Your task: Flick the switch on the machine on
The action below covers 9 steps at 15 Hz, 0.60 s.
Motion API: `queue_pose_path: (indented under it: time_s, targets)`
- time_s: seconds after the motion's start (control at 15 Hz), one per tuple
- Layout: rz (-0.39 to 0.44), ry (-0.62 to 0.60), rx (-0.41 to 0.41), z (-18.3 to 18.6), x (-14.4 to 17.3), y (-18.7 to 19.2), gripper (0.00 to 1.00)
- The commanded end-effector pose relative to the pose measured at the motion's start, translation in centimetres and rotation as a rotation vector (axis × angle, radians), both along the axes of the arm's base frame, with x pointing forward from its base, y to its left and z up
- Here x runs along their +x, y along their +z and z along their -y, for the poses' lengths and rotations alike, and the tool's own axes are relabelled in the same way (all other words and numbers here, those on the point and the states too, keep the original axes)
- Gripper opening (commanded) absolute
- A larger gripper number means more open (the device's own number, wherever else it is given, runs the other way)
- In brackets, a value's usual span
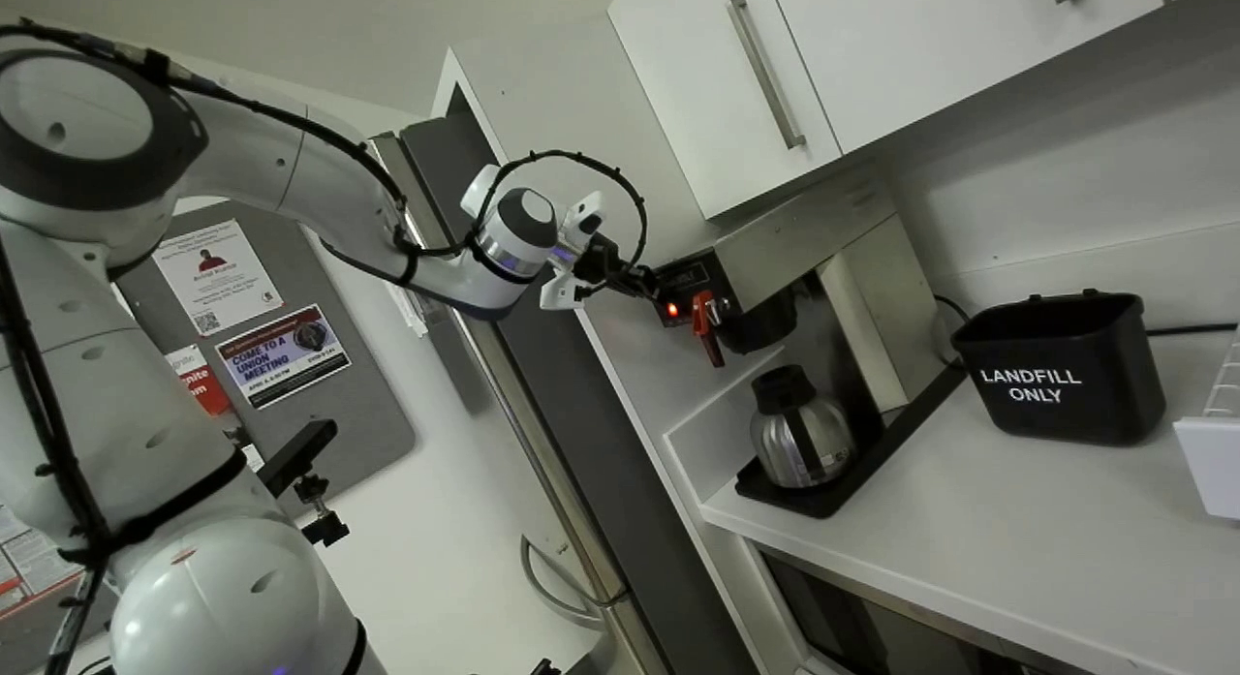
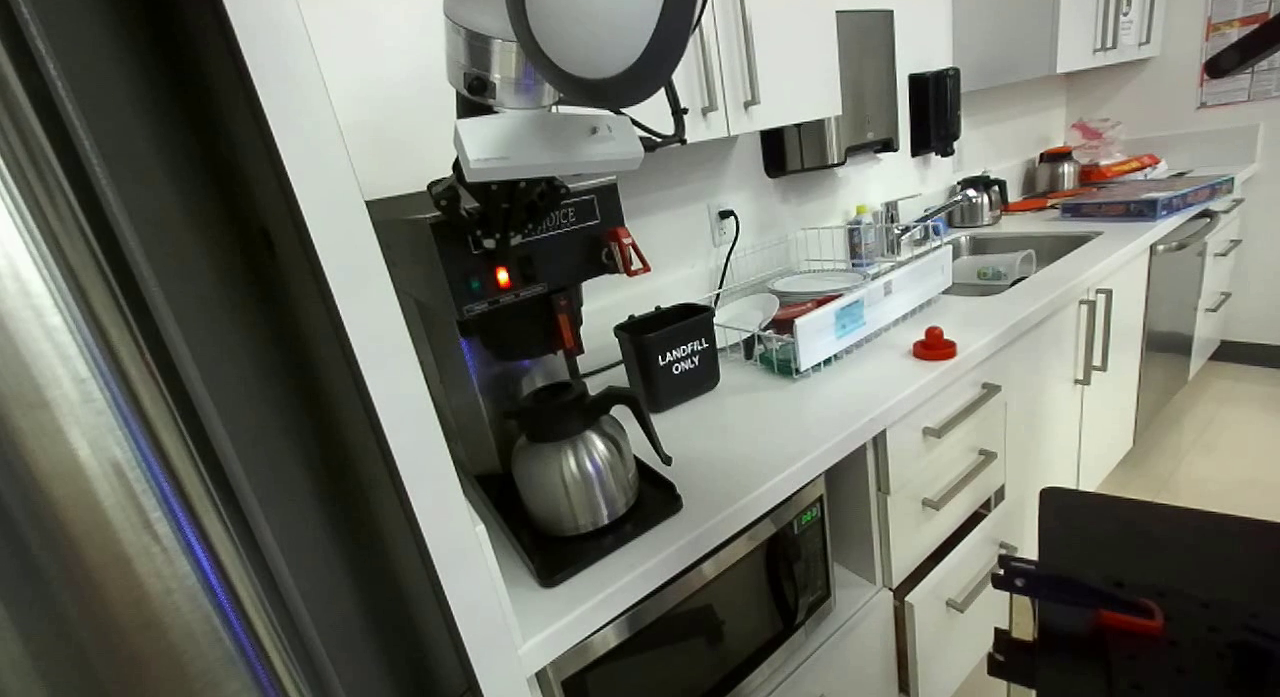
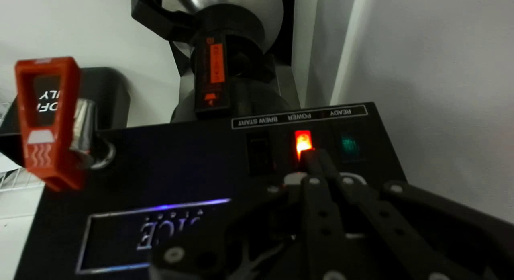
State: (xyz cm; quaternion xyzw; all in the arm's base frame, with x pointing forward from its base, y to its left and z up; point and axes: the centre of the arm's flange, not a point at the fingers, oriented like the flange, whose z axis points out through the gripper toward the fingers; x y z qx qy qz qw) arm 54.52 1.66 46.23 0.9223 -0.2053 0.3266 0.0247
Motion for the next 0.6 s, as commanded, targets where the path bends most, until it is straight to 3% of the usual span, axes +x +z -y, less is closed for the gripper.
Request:
queue_pose_path:
  time_s: [0.0, 0.53]
  targets:
    - [0.003, 0.004, 0.014, 0.7, -1.5, 1.8, 0.0]
    - [-0.068, 0.063, 0.016, -0.2, -7.3, 3.7, 0.0]
